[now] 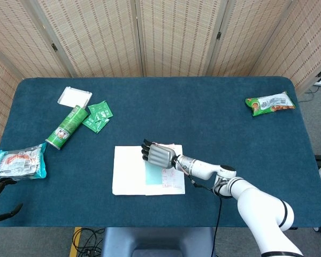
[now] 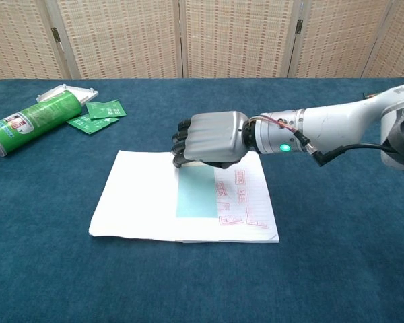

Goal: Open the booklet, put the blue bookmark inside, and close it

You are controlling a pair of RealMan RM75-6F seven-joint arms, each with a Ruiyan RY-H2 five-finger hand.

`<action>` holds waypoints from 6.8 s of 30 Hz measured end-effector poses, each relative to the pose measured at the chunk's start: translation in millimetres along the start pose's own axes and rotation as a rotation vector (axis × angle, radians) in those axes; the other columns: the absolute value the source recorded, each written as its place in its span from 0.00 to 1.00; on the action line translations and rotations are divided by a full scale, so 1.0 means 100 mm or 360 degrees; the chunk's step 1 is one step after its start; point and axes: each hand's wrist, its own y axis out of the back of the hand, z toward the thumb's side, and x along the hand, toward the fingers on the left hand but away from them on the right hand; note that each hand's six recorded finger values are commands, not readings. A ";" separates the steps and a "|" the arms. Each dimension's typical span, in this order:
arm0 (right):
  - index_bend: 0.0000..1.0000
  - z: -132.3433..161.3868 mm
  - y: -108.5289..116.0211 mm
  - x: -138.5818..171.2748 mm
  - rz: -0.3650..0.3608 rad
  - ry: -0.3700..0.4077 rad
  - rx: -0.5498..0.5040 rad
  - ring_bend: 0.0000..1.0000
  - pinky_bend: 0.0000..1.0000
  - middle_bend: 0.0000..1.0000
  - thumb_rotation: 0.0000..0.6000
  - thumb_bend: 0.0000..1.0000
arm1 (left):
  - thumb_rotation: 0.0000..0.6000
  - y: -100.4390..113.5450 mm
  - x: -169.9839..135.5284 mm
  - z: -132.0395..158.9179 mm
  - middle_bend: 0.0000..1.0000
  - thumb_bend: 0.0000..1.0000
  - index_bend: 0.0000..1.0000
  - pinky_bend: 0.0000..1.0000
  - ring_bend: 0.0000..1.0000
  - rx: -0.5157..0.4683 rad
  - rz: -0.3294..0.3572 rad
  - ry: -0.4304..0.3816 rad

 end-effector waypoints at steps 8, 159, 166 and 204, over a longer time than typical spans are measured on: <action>0.22 -0.02 -0.03 0.05 0.0011 -0.0015 -0.0006 0.11 0.15 0.18 1.00 0.87 | 1.00 0.00 0.00 0.00 0.26 0.24 0.32 0.25 0.21 -0.0003 0.0000 -0.0004; 0.00 -0.49 0.01 2.96 -0.0214 -0.1121 -0.0590 0.00 0.00 0.00 1.00 0.05 | 1.00 -1.40 1.29 4.25 0.00 0.20 0.00 0.19 0.00 0.0012 -0.0128 -0.1305; 0.00 -0.49 0.00 2.98 -0.0215 -0.1126 -0.0592 0.00 0.00 0.00 1.00 0.05 | 1.00 -1.63 1.33 4.18 0.00 0.20 0.00 0.19 0.00 0.0126 -0.0182 -0.1257; 0.00 -0.45 -0.18 3.19 -0.0086 -0.1206 -0.0725 0.00 0.00 0.00 1.00 0.10 | 1.00 -1.04 1.42 3.56 0.00 0.20 0.00 0.19 0.00 0.0109 0.0015 -0.1085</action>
